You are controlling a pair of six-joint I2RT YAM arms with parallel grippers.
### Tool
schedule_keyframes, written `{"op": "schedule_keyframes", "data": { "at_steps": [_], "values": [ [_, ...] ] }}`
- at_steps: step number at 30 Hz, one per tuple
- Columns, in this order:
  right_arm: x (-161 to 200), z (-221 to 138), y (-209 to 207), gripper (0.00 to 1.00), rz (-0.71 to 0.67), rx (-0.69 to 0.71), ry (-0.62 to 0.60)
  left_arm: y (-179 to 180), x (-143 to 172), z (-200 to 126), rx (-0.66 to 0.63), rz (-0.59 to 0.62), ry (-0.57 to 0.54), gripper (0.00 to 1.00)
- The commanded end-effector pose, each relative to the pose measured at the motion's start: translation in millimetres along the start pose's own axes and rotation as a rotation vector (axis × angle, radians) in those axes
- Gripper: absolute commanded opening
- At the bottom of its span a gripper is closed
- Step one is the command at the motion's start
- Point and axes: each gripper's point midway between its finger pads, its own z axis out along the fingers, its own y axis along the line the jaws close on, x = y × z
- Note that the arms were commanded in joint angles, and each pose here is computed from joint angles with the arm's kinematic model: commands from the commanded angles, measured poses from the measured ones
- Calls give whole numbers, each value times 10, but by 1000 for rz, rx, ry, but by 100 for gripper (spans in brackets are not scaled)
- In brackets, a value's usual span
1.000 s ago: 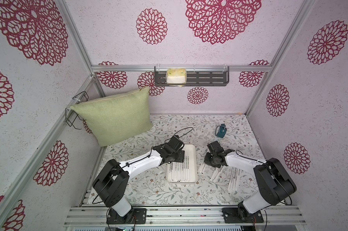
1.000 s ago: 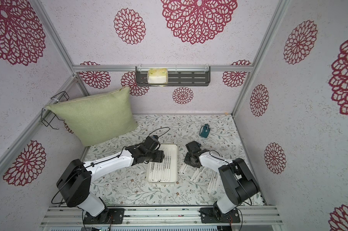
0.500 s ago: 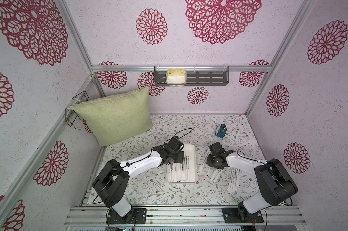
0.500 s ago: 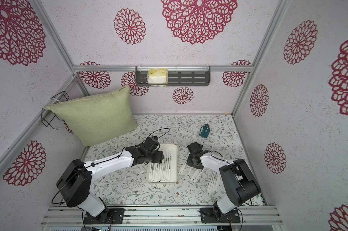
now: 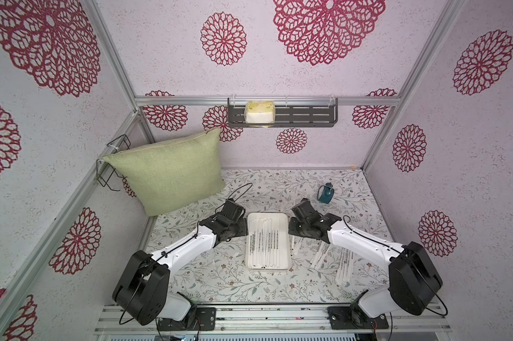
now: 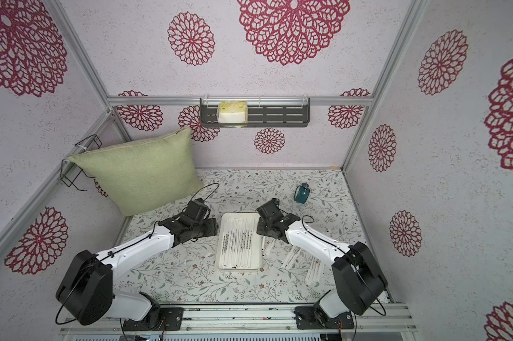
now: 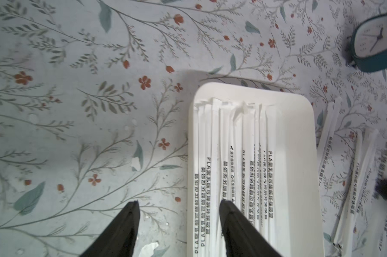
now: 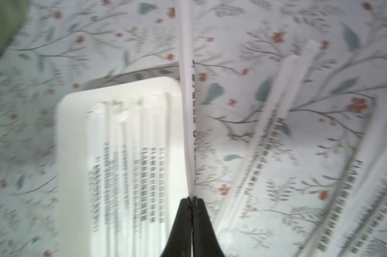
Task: Put the straws into the storage box
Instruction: Place the straw in the storage box.
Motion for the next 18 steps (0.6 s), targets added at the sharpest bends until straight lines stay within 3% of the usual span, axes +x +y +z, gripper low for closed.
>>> {"op": "schedule_keyframes", "data": {
  "at_steps": [1, 10, 18],
  "values": [
    [209, 104, 135, 8, 8, 11, 51, -53, -74, -67, 40, -34, -35, 64],
    [647, 499, -1, 8, 24, 27, 161, -58, -3, -28, 57, -44, -15, 64],
    [759, 647, -107, 9, 34, 56, 183, -85, 6, 8, 68, -45, -8, 64]
  ]
}}
